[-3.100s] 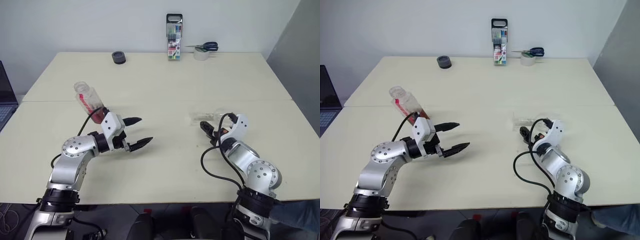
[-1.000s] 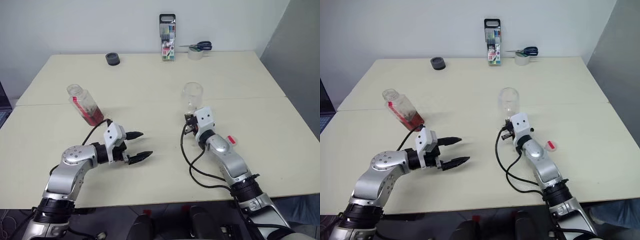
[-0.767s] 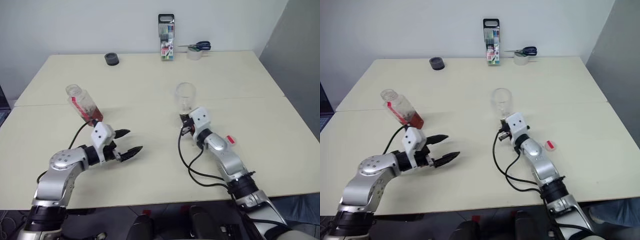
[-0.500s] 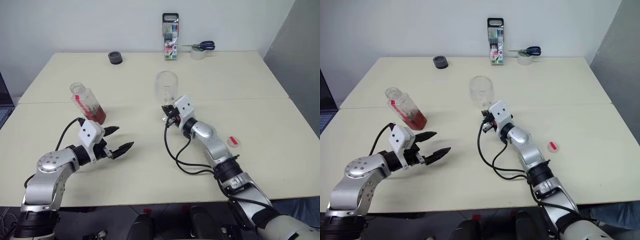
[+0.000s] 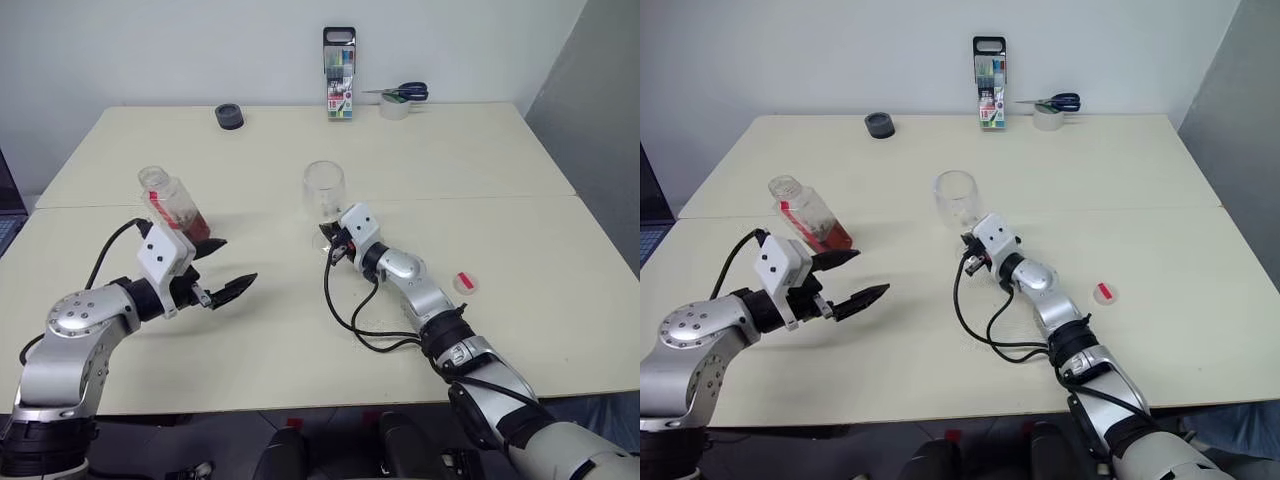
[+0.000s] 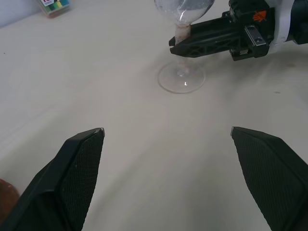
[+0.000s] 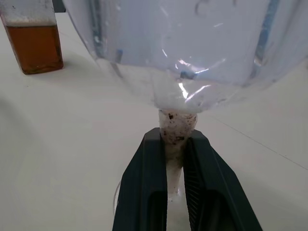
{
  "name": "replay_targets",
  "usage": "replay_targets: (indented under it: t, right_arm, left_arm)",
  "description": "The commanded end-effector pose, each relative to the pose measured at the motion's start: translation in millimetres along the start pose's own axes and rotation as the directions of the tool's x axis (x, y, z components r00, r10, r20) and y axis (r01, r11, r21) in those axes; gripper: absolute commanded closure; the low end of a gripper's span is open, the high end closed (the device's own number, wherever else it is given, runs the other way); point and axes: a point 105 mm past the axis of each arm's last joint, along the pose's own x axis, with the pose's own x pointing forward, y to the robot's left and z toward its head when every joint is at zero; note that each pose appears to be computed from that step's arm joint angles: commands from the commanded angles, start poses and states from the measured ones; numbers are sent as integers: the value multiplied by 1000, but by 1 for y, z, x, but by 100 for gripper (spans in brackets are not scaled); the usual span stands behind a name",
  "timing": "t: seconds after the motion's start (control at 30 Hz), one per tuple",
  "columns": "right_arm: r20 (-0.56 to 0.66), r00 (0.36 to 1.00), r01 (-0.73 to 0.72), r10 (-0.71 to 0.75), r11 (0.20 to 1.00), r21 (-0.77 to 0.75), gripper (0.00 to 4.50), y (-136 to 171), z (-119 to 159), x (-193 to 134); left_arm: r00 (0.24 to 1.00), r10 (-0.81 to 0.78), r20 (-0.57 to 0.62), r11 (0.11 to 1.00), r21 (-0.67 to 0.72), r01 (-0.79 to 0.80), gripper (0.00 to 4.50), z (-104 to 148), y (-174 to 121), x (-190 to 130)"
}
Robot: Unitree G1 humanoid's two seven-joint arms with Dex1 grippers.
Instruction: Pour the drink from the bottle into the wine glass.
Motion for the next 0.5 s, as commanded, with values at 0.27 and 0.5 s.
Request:
replay_targets:
  t: [0.27, 0.5]
  right_arm:
    - [23, 1000, -20, 20, 1000, 12, 129, 0, 7, 1]
    - [34, 999, -30, 29, 999, 30, 5, 1, 9, -3]
  left_arm:
    - [997, 29, 71, 992, 119, -38, 0, 26, 8, 1]
    - [988, 40, 151, 992, 111, -57, 0, 45, 8, 8]
